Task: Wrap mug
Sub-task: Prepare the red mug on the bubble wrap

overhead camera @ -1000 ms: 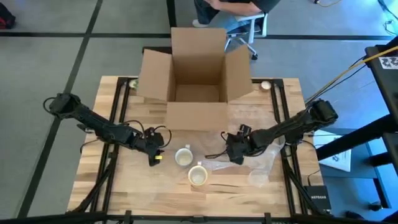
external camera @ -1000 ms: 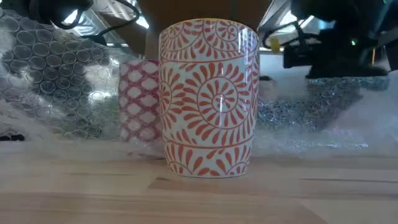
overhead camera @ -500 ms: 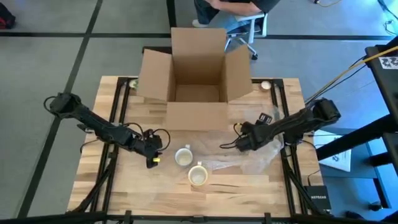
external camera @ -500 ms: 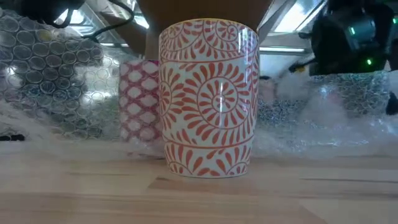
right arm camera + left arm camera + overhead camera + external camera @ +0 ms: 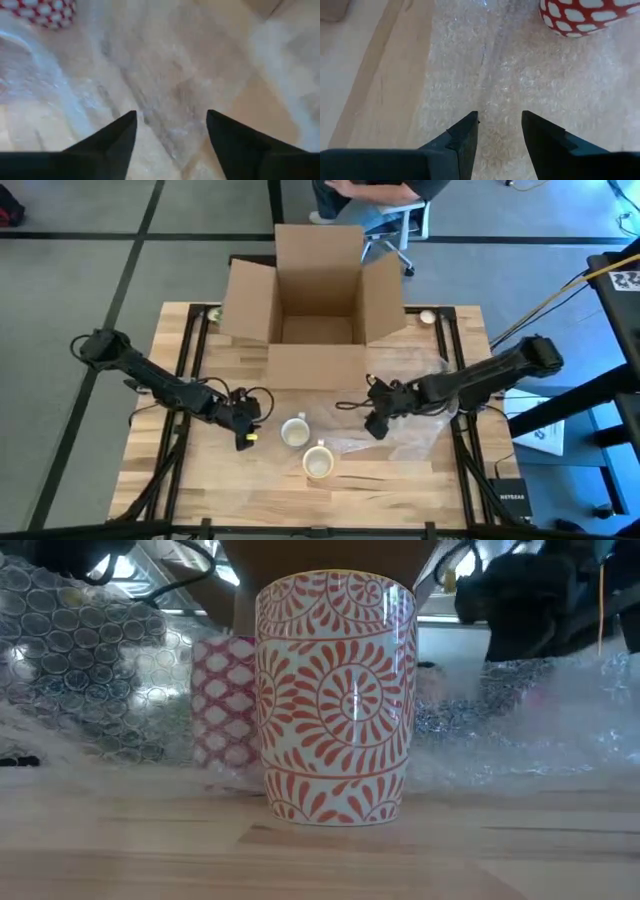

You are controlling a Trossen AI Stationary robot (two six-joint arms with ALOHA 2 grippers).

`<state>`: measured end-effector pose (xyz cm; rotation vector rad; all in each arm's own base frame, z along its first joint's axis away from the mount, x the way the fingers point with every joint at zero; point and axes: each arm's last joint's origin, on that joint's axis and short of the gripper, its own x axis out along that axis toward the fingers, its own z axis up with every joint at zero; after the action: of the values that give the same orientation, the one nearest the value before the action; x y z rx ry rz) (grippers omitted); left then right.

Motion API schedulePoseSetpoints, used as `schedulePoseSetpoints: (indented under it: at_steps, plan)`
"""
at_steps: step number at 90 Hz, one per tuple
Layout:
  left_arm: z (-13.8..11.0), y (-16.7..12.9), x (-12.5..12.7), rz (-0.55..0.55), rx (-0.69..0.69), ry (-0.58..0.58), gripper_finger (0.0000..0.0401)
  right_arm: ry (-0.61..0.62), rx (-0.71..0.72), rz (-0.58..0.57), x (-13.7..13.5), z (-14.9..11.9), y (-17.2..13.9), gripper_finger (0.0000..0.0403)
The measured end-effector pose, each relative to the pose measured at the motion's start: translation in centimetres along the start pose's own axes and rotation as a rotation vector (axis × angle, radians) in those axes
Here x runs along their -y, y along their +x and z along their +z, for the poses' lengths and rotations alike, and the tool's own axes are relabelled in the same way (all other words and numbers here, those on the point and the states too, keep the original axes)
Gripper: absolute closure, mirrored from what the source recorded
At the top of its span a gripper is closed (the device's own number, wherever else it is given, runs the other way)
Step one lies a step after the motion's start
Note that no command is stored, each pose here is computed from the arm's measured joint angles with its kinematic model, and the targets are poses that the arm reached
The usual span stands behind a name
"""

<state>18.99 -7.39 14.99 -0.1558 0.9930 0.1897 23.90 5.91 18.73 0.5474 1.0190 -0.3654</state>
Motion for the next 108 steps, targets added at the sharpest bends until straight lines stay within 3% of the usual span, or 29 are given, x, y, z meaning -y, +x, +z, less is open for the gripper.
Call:
schedulePoseSetpoints:
  at_steps: [21, 36, 50, 78, 93, 108]
  plan:
    - [-0.8, -0.2, -0.4, 0.01, -0.113, 0.017, 0.0265, -0.001, -0.11, -0.037, 0.4, -1.1, 2.6, 0.014]
    - [1.4, -1.6, 1.0, -0.087, -0.056, -0.001, 0.0265, -0.01, -0.125, -0.075, 0.4, -1.3, 3.6, 0.0139]
    - [0.6, -1.4, 2.0, -0.146, -0.057, -0.015, 0.0265, 0.004, -0.096, -0.097, 0.4, -1.3, 4.2, 0.0139]
    - [-3.2, 1.1, 0.5, 0.004, -0.154, -0.049, 0.0265, -0.01, -0.112, -0.117, 0.2, -1.7, 5.6, 0.0139]
    - [-3.8, 1.0, -0.7, 0.12, -0.214, -0.02, 0.0265, -0.017, -0.123, -0.117, -0.4, -2.5, 5.5, 0.0139]
    - [-3.9, 0.6, -1.2, 0.136, -0.237, 0.044, 0.0265, 0.006, -0.151, -0.096, -1.3, -3.7, 5.2, 0.0139]
